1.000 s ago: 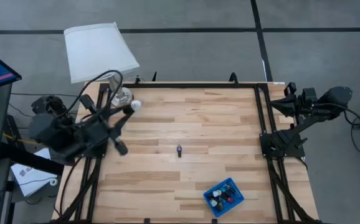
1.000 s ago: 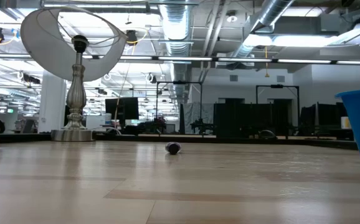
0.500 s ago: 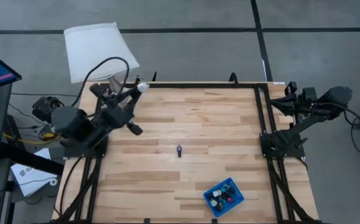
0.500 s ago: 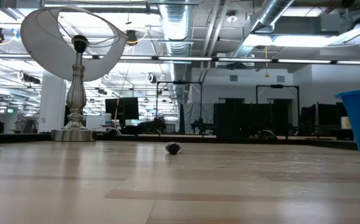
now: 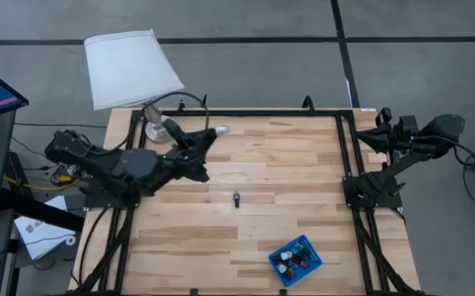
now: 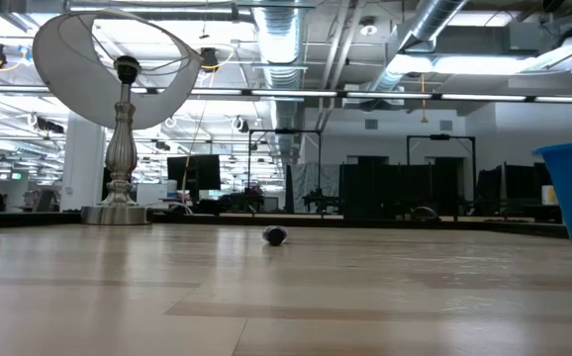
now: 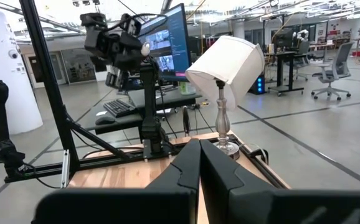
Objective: Pick & Place Nail Polish
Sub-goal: Put the white nail polish into the blue bin
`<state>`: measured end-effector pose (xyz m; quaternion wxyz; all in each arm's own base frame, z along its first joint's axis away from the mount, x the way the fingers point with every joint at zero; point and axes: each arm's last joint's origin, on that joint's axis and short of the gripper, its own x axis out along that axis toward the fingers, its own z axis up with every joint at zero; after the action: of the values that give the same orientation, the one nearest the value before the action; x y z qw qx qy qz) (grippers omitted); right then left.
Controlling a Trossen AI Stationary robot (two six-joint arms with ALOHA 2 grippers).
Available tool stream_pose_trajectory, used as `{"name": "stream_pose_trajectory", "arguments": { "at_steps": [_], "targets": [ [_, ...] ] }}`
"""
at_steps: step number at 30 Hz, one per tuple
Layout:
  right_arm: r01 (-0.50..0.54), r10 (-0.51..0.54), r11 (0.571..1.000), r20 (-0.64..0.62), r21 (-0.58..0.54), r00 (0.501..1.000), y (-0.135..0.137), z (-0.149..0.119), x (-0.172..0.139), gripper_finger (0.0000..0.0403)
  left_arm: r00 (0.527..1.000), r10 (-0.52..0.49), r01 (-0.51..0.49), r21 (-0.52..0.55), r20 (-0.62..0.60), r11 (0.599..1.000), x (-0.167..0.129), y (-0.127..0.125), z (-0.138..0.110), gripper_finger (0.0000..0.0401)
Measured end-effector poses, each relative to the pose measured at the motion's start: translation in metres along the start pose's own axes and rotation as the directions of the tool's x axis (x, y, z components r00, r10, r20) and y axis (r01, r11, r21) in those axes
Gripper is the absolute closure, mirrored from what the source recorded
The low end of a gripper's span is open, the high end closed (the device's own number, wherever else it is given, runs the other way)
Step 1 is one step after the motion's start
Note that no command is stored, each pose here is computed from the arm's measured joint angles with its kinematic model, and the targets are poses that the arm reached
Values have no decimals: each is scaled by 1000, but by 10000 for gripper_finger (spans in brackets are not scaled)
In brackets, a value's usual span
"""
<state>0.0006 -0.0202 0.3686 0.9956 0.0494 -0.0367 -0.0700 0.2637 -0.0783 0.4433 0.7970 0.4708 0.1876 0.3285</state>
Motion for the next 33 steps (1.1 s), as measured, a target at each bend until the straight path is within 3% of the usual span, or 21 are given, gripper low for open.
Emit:
{"name": "stream_pose_trajectory", "arguments": {
  "at_steps": [5,8,11,16,20,26,33],
  "targets": [
    [0,0,1000,0,0,1000,0,0,0,403,978,-126,159,-199,166,967,20,-16,-8,344],
    [0,0,1000,-1,0,1000,0,0,0,403,947,-210,287,-352,243,891,37,-25,-19,344],
    [0,0,1000,-2,-1,1000,0,0,0,403,898,-306,430,-492,315,757,53,-36,-32,344],
    [0,0,1000,-5,-4,1000,0,-1,0,403,796,-428,601,-639,428,479,77,-62,-35,344],
    [0,-1,1000,-24,-19,1000,0,-3,0,403,729,-410,680,-644,548,350,87,-85,-18,344],
    [-3,2,1000,-35,-27,999,0,-4,0,403,695,-351,714,-660,628,234,98,-126,1,344],
    [-11,10,1000,-38,-29,999,0,-4,0,403,647,-234,762,-629,726,154,94,-162,22,344]
  ]
}}
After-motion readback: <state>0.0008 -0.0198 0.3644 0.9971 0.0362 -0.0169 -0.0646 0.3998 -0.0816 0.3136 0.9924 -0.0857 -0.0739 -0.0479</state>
